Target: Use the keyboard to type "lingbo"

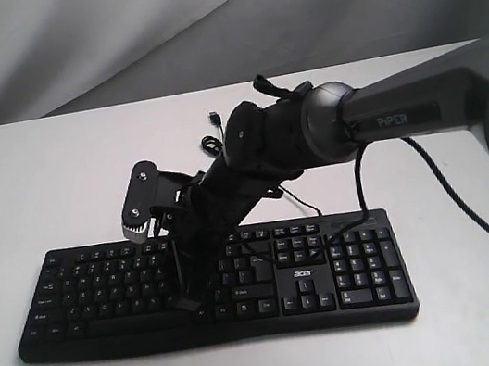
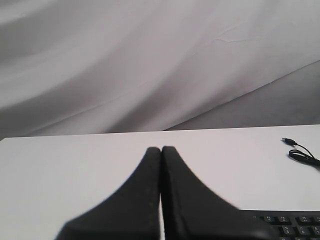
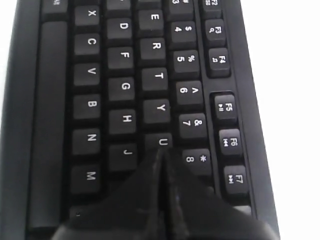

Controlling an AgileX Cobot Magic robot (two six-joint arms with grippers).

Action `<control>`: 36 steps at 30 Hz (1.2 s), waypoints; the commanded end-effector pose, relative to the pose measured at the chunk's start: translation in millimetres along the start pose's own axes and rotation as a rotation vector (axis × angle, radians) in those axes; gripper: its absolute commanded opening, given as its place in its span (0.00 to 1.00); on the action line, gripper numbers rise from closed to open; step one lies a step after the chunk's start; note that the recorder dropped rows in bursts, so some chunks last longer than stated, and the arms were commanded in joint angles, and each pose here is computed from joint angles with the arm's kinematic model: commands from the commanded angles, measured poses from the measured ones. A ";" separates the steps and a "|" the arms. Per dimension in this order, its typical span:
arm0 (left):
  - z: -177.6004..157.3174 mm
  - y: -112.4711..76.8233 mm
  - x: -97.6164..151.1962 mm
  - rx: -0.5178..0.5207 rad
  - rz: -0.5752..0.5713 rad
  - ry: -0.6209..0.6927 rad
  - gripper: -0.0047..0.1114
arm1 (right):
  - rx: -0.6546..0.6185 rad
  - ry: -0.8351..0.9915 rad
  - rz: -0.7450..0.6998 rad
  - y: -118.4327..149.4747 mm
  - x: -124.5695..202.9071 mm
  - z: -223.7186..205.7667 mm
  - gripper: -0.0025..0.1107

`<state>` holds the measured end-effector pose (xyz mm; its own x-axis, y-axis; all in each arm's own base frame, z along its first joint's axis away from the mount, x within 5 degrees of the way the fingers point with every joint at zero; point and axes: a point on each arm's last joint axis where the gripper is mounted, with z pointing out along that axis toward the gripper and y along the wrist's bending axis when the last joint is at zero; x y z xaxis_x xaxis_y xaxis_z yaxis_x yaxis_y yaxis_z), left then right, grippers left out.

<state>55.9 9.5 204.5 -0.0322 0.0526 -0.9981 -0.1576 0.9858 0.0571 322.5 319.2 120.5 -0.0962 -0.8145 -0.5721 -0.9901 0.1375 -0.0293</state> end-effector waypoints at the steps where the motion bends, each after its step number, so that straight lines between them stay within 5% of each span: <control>1: -0.2 -0.5 0.7 0.007 -0.002 -0.008 0.04 | 0.000 -0.040 -0.027 9.9 -19.5 -18.2 0.02; 9: -0.2 -0.5 0.7 0.007 -0.002 -0.008 0.04 | -0.078 -0.006 -0.061 34.0 -22.3 2.8 0.02; 36: -0.2 -0.5 0.7 0.007 -0.002 -0.008 0.04 | -0.059 0.010 -0.054 31.1 -14.6 15.6 0.02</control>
<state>55.9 9.5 204.5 -0.0322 0.0526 -0.9981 -0.1576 0.9858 0.0571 295.1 343.5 119.3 -0.0471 -0.8215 -0.5683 -0.9979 0.0636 -0.0092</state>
